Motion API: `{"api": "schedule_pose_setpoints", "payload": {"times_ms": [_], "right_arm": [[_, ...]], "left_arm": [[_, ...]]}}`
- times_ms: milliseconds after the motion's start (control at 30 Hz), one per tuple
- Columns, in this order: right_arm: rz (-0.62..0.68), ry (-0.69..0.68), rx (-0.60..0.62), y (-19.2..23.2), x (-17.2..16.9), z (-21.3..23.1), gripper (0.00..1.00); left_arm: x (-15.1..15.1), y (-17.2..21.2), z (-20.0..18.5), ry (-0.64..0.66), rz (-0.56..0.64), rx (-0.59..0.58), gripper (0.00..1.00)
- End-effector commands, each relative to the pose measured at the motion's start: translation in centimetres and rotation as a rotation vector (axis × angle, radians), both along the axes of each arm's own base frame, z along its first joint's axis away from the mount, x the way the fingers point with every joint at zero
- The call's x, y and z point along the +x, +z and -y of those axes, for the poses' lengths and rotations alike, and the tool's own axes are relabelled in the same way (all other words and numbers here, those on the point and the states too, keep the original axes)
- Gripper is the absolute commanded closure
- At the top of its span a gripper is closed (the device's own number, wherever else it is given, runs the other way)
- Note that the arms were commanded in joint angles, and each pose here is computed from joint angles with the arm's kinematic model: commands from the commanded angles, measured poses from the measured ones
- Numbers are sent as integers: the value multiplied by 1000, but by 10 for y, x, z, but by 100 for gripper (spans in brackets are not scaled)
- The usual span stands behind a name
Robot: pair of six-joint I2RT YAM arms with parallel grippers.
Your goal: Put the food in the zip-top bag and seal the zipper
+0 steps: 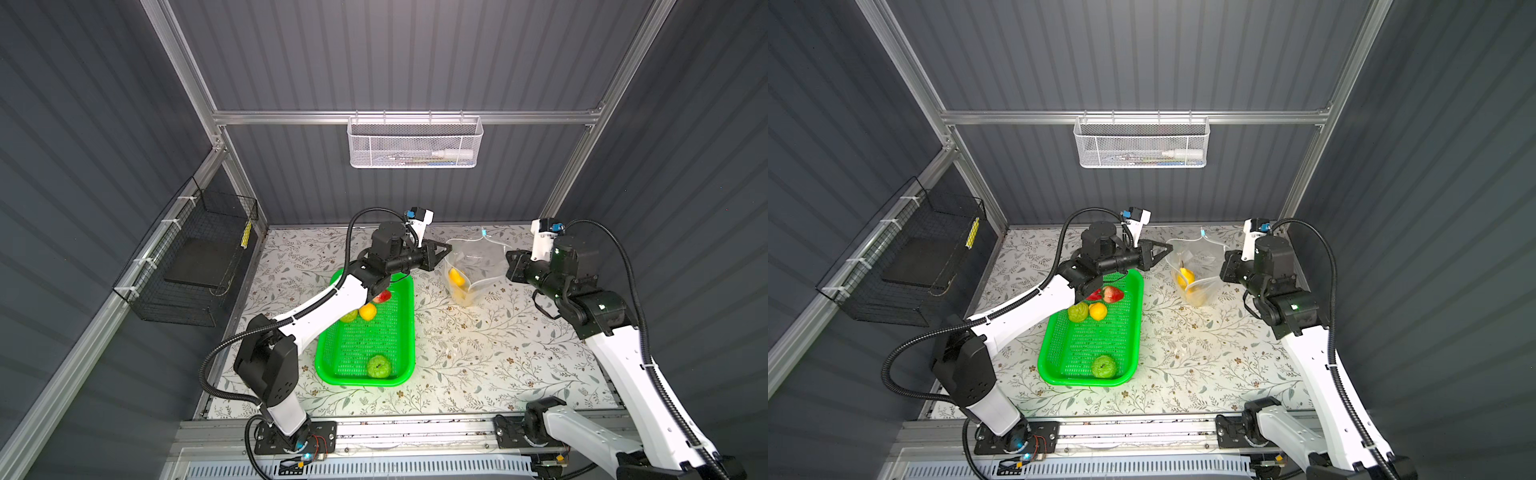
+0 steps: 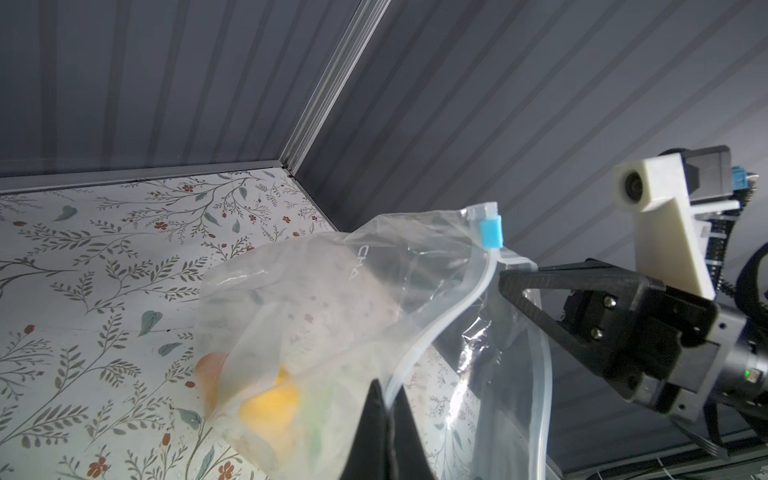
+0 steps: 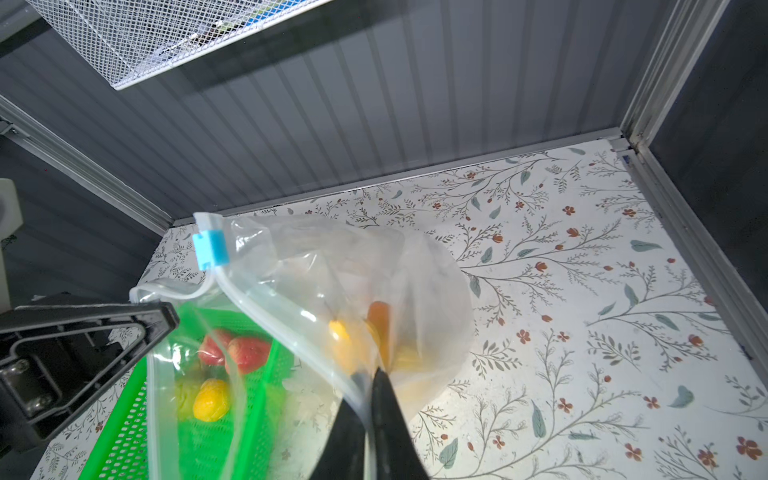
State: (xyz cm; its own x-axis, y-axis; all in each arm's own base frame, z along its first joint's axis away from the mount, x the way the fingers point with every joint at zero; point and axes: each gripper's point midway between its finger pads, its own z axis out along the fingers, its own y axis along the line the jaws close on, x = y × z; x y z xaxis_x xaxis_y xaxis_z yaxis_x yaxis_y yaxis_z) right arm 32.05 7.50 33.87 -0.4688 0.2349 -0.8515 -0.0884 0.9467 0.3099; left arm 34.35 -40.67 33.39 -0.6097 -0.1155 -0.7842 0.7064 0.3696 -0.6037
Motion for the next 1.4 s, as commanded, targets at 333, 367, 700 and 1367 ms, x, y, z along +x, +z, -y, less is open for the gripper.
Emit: {"api": "schedule_pose_setpoints", "payload": {"times_ms": [333, 367, 700, 1367], "right_arm": [[93, 20, -27, 40, -14, 4, 92], [76, 30, -24, 34, -12, 2, 92], [-150, 139, 124, -54, 18, -37, 92], [-183, 199, 229, -80, 34, -62, 92]], "left_arm": [[-21, -41, 39, -129, -162, -39, 100], [-21, -46, 40, -129, -175, -34, 100], [-19, -91, 16, -14, -206, 124, 100], [-45, -131, -147, 360, -200, 744, 0]]}}
